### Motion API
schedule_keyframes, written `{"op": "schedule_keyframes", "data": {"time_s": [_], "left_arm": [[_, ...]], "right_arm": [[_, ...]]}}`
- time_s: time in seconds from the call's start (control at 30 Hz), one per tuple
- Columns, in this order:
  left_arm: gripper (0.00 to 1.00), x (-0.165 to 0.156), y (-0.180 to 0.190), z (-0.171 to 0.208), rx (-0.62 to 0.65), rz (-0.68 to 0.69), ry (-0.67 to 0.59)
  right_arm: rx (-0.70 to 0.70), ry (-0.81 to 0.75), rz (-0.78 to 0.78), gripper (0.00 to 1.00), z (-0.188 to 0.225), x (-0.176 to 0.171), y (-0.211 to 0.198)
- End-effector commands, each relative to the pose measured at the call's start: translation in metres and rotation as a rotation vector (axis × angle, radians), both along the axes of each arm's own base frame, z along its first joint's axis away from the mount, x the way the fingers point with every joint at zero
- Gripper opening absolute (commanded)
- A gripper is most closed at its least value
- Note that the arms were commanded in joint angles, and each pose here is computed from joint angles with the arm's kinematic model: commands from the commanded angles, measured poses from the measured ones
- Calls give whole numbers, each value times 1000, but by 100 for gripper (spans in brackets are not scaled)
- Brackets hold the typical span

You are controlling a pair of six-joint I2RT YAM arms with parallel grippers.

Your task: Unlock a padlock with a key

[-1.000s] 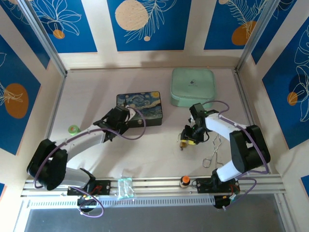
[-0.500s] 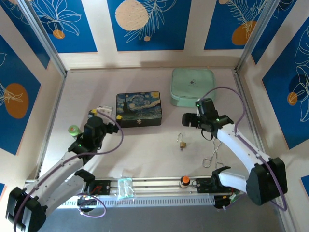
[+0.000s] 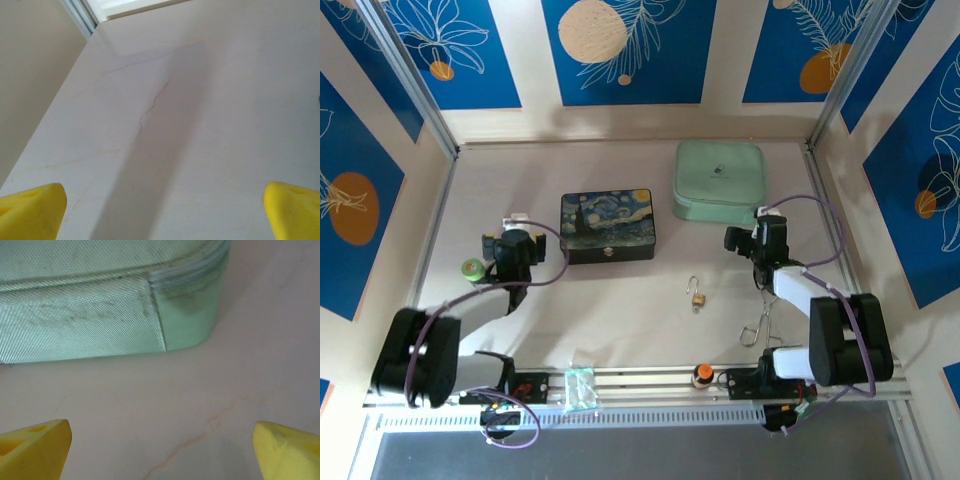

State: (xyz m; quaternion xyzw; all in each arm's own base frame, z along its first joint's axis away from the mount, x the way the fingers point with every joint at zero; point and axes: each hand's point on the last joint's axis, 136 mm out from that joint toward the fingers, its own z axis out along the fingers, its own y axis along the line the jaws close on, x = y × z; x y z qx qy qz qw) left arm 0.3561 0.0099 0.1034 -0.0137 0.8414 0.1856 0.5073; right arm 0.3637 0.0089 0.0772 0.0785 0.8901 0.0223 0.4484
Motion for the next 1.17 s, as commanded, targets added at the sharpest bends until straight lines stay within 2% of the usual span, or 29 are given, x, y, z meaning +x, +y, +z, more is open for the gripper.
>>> {"op": "schedule_keyframes", "data": {"time_s": [0.0,0.03,0.1,0.2,0.23,0.3,0.33,0.37,0.4,0.47,0.5,1.13], "left_arm": [[100,15,-1,20,4,-53,-144],[100,15,0,21,-15,-68,-171],[99,17,3,17,-87,-77,-149],[98,20,-12,18,-189,-196,-229],[97,21,-13,11,-192,-200,-235],[95,23,-16,-2,-182,-221,-256],[96,25,-18,3,-176,-238,-289],[96,24,-18,-2,-186,-227,-241],[97,27,-15,-6,-190,-205,-191],[99,37,-11,-7,-177,-172,-192],[99,38,-9,-11,-184,-156,-148],[99,37,-9,-9,-178,-163,-169]], "right_arm": [[-37,-227,134,91,38,27,18],[-66,-259,149,92,40,29,19],[-58,-292,148,92,38,29,17],[-44,-310,135,93,21,28,13],[-46,-336,136,94,23,32,14],[-29,-263,150,95,17,33,15],[-3,-283,162,97,19,35,13],[-1,-268,163,100,18,34,13],[-1,-265,162,99,17,34,13],[-5,-266,161,99,18,33,14],[-6,-274,162,99,19,34,13],[27,-262,230,99,18,33,22]]}}
